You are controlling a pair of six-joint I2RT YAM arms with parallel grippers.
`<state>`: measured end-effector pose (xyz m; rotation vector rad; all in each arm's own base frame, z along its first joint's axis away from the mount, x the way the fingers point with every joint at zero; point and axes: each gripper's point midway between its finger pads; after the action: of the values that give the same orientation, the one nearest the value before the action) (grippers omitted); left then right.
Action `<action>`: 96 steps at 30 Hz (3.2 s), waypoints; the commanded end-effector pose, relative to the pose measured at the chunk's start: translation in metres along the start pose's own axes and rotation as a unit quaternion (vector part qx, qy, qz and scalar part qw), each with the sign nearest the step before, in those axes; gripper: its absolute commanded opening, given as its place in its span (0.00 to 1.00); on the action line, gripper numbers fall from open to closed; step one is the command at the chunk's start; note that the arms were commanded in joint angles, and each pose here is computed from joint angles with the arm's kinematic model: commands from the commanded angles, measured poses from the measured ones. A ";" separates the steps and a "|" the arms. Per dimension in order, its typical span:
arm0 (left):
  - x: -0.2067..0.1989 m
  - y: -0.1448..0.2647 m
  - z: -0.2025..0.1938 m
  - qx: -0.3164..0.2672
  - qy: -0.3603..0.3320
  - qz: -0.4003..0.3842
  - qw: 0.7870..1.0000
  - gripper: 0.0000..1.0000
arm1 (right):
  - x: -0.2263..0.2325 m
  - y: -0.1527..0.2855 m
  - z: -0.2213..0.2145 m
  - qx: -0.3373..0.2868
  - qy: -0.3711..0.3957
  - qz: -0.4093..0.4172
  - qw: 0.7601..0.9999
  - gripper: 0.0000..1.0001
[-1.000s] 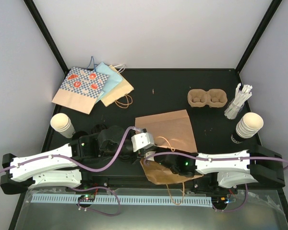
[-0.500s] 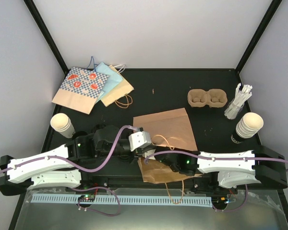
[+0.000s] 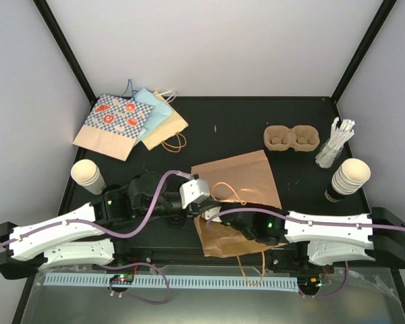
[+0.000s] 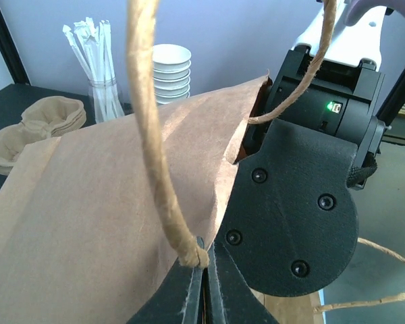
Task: Pack the takeout coffee
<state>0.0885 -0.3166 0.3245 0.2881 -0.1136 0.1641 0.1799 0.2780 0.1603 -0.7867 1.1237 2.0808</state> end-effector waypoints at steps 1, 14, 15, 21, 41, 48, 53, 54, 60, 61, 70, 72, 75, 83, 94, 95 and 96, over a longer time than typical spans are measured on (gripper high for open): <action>-0.002 0.005 0.029 -0.044 0.009 -0.017 0.999 0.02 | -0.003 0.002 0.005 0.005 -0.011 0.015 1.000 0.40; 0.017 0.007 0.052 -0.053 0.093 -0.059 0.992 0.02 | 0.020 0.031 0.005 0.046 -0.033 0.160 0.985 0.40; 0.021 0.005 0.053 -0.051 0.105 -0.063 0.991 0.02 | 0.022 0.035 0.007 0.047 -0.037 0.175 0.983 0.40; 0.041 -0.005 0.053 -0.027 0.186 -0.111 0.976 0.02 | 0.033 0.054 0.017 0.051 -0.074 0.284 0.955 0.43; 0.103 -0.019 -0.008 0.041 0.236 -0.102 0.966 0.02 | 0.080 0.022 -0.009 0.119 -0.099 0.415 0.896 0.40; 0.119 -0.022 -0.020 0.081 0.196 -0.058 0.976 0.03 | 0.094 0.013 -0.015 0.116 -0.097 0.424 0.893 0.42; 0.130 -0.021 -0.015 0.085 0.170 -0.032 0.981 0.04 | 0.103 0.002 -0.029 0.141 -0.089 0.429 0.888 0.41; 0.132 -0.021 -0.015 0.086 0.168 -0.028 0.982 0.04 | 0.104 0.000 -0.031 0.144 -0.089 0.429 0.887 0.40; 0.142 -0.024 -0.014 0.096 0.155 -0.009 0.983 0.07 | 0.100 -0.006 -0.033 0.141 -0.082 0.415 0.895 0.39; 0.143 -0.025 -0.013 0.097 0.151 -0.007 0.984 0.09 | 0.098 -0.007 -0.033 0.141 -0.081 0.412 0.897 0.39; 0.145 -0.022 -0.016 0.136 0.107 0.008 0.985 0.30 | 0.089 -0.016 -0.033 0.140 -0.060 0.386 0.910 0.42; 0.145 -0.021 -0.016 0.151 0.095 0.009 0.984 0.30 | 0.086 -0.020 -0.035 0.144 -0.055 0.374 0.914 0.42; 0.143 -0.021 -0.021 0.176 0.078 0.012 0.981 0.29 | 0.083 -0.023 -0.037 0.146 -0.050 0.362 0.919 0.43; 0.150 -0.025 -0.027 0.197 0.071 0.026 0.977 0.03 | 0.069 -0.014 -0.017 0.119 -0.062 0.367 0.920 0.51; 0.153 -0.030 -0.028 0.198 0.074 0.026 0.977 0.02 | 0.011 0.020 0.030 0.064 -0.082 0.353 0.930 1.00; 0.153 -0.030 -0.028 0.198 0.074 0.025 0.977 0.02 | 0.008 0.022 0.033 0.061 -0.083 0.352 0.930 1.00; 0.152 -0.030 -0.028 0.199 0.074 0.025 0.977 0.02 | 0.004 0.023 0.036 0.059 -0.086 0.347 0.932 1.00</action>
<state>0.2428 -0.3123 0.3029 0.6714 0.0869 0.2542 0.1544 0.3061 0.1623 -0.1144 1.5787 2.5449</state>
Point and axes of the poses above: each gripper's point midway between its finger pads, its own y axis back along the fingers, its own x axis along the line the jaws close on, z = x × y, and after that the axes turned 14 degrees about -y, right-handed
